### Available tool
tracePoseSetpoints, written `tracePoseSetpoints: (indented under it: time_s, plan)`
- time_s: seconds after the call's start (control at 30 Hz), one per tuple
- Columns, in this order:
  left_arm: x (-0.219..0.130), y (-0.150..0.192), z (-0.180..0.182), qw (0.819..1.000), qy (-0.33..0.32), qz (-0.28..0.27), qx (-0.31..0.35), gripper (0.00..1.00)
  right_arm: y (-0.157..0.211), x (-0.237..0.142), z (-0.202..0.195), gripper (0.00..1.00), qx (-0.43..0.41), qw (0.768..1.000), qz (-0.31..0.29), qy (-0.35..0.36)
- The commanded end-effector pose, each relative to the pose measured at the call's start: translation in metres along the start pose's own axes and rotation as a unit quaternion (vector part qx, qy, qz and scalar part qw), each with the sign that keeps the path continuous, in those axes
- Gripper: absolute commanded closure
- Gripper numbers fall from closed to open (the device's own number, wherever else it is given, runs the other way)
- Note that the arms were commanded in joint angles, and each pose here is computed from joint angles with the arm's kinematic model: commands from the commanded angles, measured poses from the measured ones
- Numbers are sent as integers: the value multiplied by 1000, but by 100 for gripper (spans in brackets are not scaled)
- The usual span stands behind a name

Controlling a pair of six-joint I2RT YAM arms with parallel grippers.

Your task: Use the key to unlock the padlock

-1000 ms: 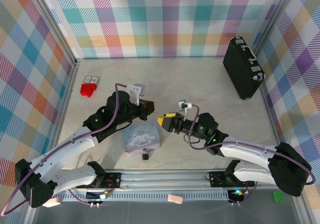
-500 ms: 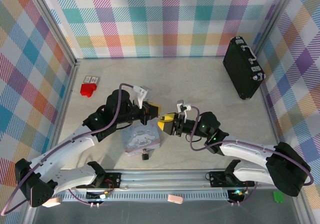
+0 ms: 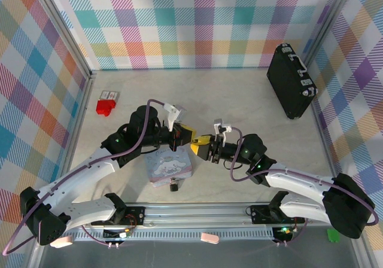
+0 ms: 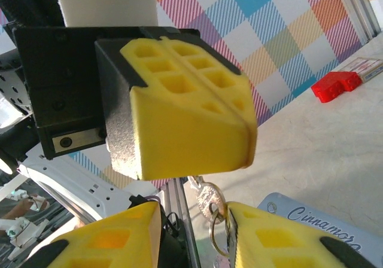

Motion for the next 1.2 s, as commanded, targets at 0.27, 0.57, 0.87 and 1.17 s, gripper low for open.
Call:
tracePoseSetpoints:
  time_s: [0.27, 0.57, 0.87, 1.17]
  plan:
    - [-3, -10, -7, 1000, 23, -11, 8, 100, -15, 4, 14, 73, -15, 999, -15, -30]
    - [2, -9, -10, 999, 37, -8, 4, 100, -16, 7, 14, 77, -10, 999, -16, -34]
    - [2, -9, -7, 1000, 29, -10, 5, 100, -16, 7, 14, 93, -6, 999, -16, -31]
    - [-3, -12, 9, 999, -25, -27, 1, 75, -18, 2, -1, 100, 11, 999, -21, 23]
Point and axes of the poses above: each hand's point on the last joint's axis, 136 mm out from that joint toward the fingers, its own x axis out along the fingers, its own z axis along the line the jaws close on, y = z × x, the point moved 1 cm from there along -x, back along the fingers, and after that the axes turned 3 degrees about x, right-handed, at the moved point
